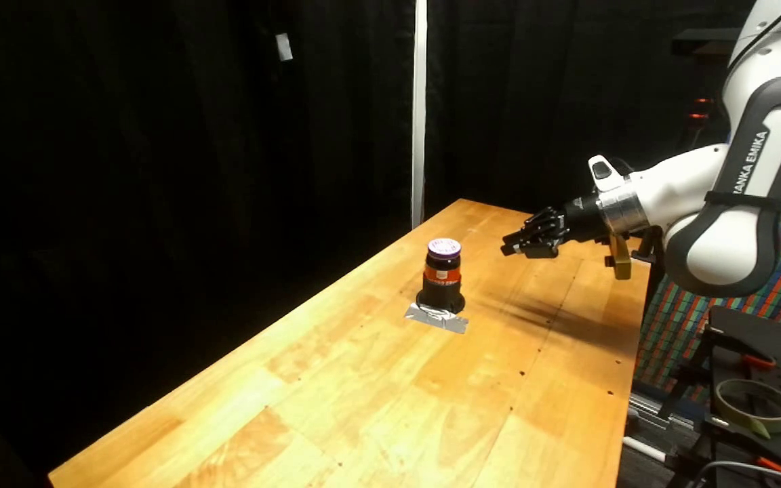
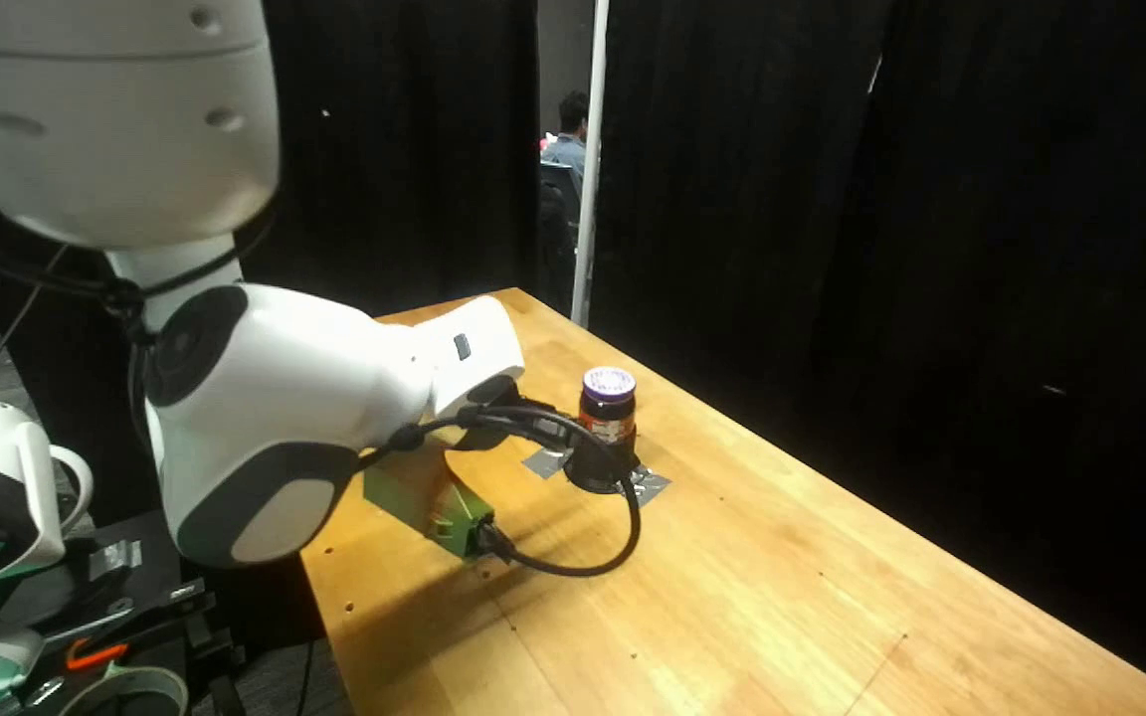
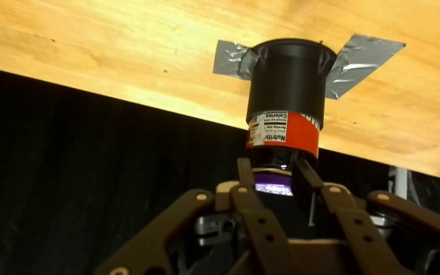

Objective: Put the rubber band on the jar.

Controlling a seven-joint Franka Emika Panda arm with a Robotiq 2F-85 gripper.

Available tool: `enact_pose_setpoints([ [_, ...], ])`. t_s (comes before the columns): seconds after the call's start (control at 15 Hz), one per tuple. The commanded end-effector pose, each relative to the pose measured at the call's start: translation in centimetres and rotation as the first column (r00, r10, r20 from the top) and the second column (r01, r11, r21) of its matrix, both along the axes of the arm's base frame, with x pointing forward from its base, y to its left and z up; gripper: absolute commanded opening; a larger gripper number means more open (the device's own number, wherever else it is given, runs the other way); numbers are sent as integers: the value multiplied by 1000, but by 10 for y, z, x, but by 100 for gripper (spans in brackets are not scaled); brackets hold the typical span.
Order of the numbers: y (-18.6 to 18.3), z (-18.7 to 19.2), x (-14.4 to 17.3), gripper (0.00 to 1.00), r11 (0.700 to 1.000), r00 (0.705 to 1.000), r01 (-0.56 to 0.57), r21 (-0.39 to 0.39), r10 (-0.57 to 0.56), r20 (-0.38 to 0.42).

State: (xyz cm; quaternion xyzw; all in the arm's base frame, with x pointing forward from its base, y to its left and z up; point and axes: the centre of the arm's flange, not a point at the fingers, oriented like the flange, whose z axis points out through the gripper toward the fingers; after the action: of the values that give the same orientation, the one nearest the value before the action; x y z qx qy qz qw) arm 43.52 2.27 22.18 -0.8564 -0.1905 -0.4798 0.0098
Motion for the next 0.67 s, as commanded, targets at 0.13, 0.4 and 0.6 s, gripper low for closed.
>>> enact_pose_setpoints([
  [0.13, 43, 87, -11, 83, 975, 964, 140, -174, -174, -199],
  [0.4, 43, 120, -10, 100, 951, 893, 193, -241, -272, -359],
  [0.6, 18, 130, -24, 100, 949, 836, 183, -258, -288, -468],
])
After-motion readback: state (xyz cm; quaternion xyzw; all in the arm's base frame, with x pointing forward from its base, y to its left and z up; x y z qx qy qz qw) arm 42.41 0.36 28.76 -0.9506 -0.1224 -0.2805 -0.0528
